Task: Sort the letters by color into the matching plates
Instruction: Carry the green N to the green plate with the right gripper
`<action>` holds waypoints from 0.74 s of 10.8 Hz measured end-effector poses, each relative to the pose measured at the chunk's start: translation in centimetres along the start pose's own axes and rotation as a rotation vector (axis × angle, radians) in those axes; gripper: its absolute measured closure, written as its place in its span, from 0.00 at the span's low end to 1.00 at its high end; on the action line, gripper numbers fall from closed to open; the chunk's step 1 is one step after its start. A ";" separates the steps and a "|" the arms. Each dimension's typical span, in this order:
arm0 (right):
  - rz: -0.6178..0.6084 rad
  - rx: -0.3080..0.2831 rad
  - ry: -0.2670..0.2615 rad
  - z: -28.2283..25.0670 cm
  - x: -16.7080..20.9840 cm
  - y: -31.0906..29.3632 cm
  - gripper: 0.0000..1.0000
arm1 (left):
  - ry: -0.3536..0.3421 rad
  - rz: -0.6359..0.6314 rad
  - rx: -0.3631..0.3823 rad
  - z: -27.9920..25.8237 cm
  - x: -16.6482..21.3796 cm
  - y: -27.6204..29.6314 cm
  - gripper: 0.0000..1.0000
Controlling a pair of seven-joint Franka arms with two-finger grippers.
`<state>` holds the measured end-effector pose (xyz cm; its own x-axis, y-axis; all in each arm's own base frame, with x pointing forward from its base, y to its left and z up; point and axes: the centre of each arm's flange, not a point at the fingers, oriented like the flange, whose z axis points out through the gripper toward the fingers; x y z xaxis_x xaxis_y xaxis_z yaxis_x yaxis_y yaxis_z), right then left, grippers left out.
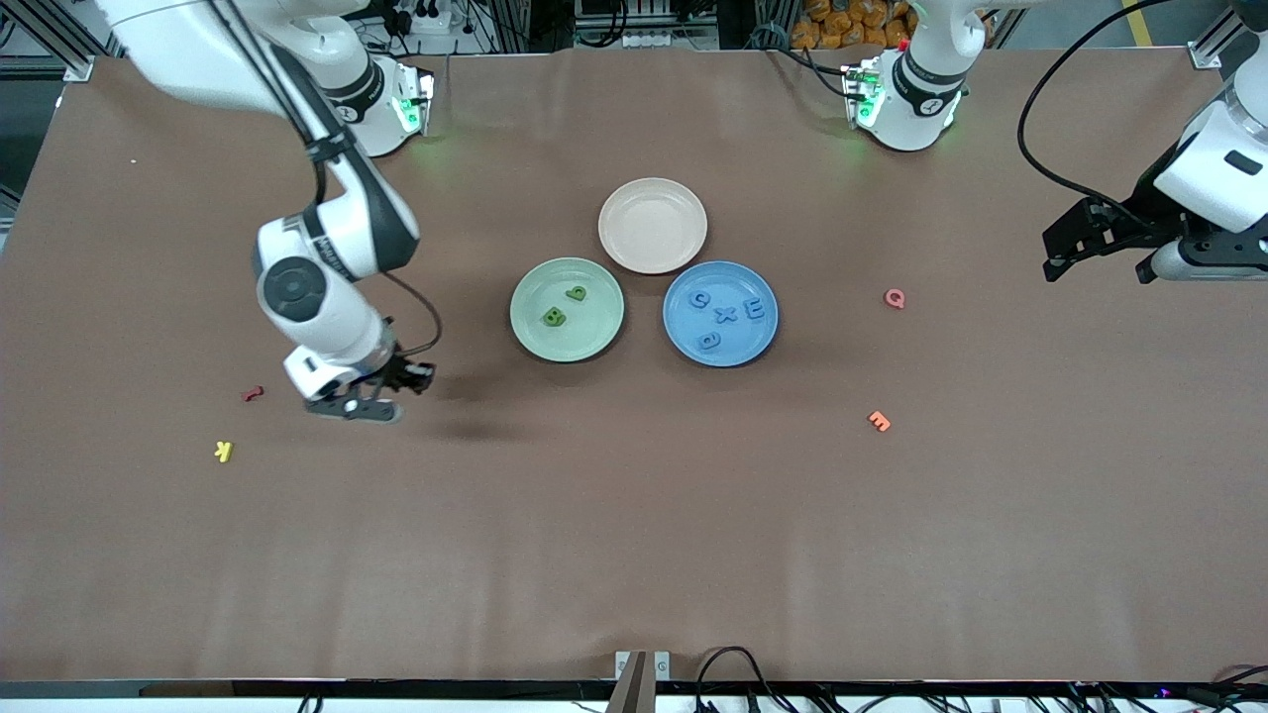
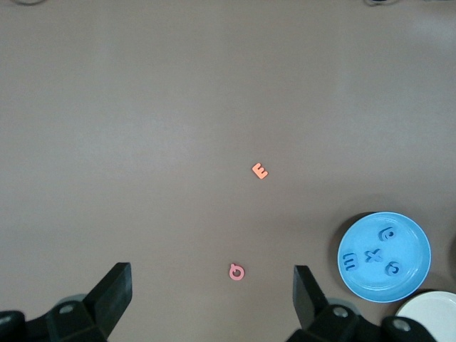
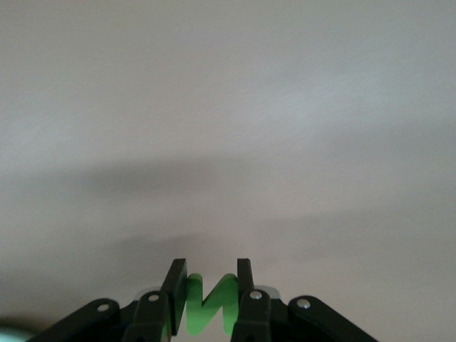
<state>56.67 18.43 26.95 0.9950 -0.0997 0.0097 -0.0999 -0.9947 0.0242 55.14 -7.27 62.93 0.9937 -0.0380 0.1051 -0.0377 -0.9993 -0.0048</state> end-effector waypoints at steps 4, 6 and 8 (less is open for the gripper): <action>-0.073 0.005 -0.001 -1.3 -6.7 -11.2 0.67 | -0.004 -0.003 0.000 0.2 0.1 -0.2 0.00; -0.104 0.006 -0.006 -1.2 -9.6 -14.7 0.67 | -0.007 -0.005 0.000 0.4 0.2 -0.3 0.00; -0.128 0.000 -0.013 -0.9 -11.9 -16.7 0.67 | -0.008 -0.006 -0.005 0.4 0.2 -0.3 0.00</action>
<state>46.49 36.26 27.28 0.9996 0.0278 -0.0068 0.0279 -0.9993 0.0241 55.40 -7.02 62.51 0.9948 -0.0318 0.0971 -0.0320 -0.9995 0.0012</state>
